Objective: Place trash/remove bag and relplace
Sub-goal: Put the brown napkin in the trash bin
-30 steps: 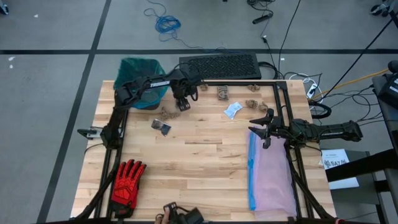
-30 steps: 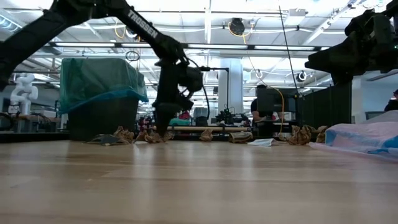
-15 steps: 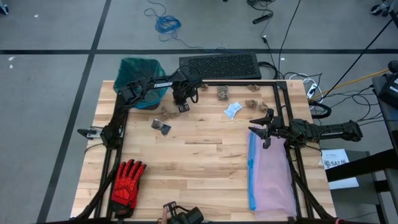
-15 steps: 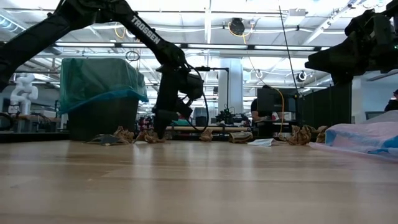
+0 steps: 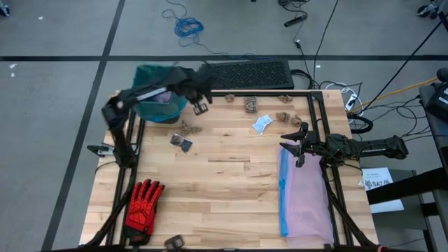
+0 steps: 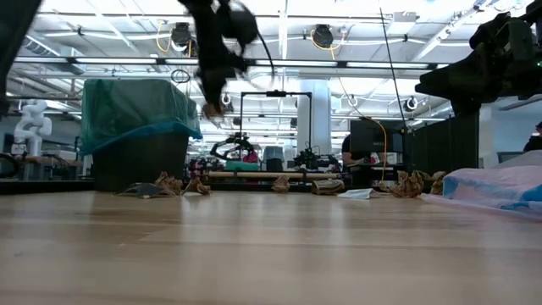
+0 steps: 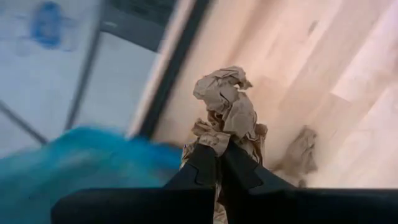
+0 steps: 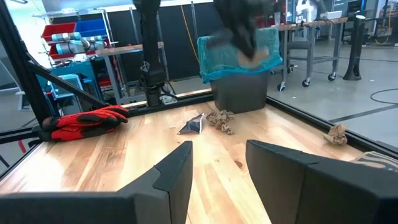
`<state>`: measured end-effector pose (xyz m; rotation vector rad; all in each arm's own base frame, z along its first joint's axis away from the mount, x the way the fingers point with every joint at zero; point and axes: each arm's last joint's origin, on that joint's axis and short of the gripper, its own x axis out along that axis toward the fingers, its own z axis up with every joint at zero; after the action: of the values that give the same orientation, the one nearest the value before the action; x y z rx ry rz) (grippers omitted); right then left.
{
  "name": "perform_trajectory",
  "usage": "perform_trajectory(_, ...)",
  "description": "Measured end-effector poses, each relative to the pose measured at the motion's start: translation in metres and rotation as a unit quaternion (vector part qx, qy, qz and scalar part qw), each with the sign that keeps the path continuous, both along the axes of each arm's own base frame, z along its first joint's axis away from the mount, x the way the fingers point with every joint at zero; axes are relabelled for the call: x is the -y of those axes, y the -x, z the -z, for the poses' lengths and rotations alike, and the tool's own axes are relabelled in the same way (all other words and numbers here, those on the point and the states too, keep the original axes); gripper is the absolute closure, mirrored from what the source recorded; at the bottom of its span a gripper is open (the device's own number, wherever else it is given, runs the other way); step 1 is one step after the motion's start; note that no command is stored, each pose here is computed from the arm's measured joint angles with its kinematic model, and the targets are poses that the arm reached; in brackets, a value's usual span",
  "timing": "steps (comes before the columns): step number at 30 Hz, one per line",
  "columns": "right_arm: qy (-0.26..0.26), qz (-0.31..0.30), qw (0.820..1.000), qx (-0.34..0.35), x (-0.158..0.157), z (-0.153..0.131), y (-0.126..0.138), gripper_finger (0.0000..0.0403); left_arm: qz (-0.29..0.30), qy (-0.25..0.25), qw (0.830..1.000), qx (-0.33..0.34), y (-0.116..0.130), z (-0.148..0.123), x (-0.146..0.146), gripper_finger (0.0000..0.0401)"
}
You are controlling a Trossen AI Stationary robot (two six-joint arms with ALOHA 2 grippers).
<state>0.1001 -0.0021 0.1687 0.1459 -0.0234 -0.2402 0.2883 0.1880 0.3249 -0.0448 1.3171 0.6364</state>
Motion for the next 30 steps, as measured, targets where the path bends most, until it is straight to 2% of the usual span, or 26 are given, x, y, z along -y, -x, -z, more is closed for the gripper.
perform_trajectory(3,0.0,0.0,1.0,0.0,0.0,0.0,0.0,0.0259,-0.027,-0.066,0.997,0.023,0.028,-0.038,0.015,0.0395)
perform_trajectory(7,0.001,0.0,1.0,0.0,0.0,0.0,0.0,0.0259,-0.08,-0.144,0.985,0.054,0.066,-0.077,0.034,0.0395)
perform_trajectory(11,0.004,0.001,1.0,0.001,0.0,0.0,0.0,0.0259,-0.143,-0.164,0.975,0.054,0.098,-0.091,0.04,0.0395)
perform_trajectory(14,0.008,0.002,1.0,0.007,0.0,-0.002,0.0,0.0259,-0.183,-0.14,0.973,0.006,0.114,-0.085,0.035,0.0392)
perform_trajectory(16,0.009,0.002,1.0,0.016,0.0,-0.004,0.0,0.0259,-0.188,-0.123,0.974,-0.034,0.121,-0.077,0.029,0.0377)
perform_trajectory(23,0.012,0.002,1.0,0.02,0.0,-0.004,0.0,0.0259,-0.18,-0.078,0.972,-0.13,0.119,-0.033,0.003,0.0277)
perform_trajectory(28,0.012,0.002,1.0,0.019,0.0,-0.004,0.0,0.0259,-0.19,-0.072,0.967,-0.153,0.116,-0.016,-0.012,0.0225)
perform_trajectory(30,0.011,0.002,1.0,0.018,0.0,-0.004,0.0,0.0259,-0.194,-0.091,0.962,-0.167,0.116,-0.016,-0.015,0.0211)
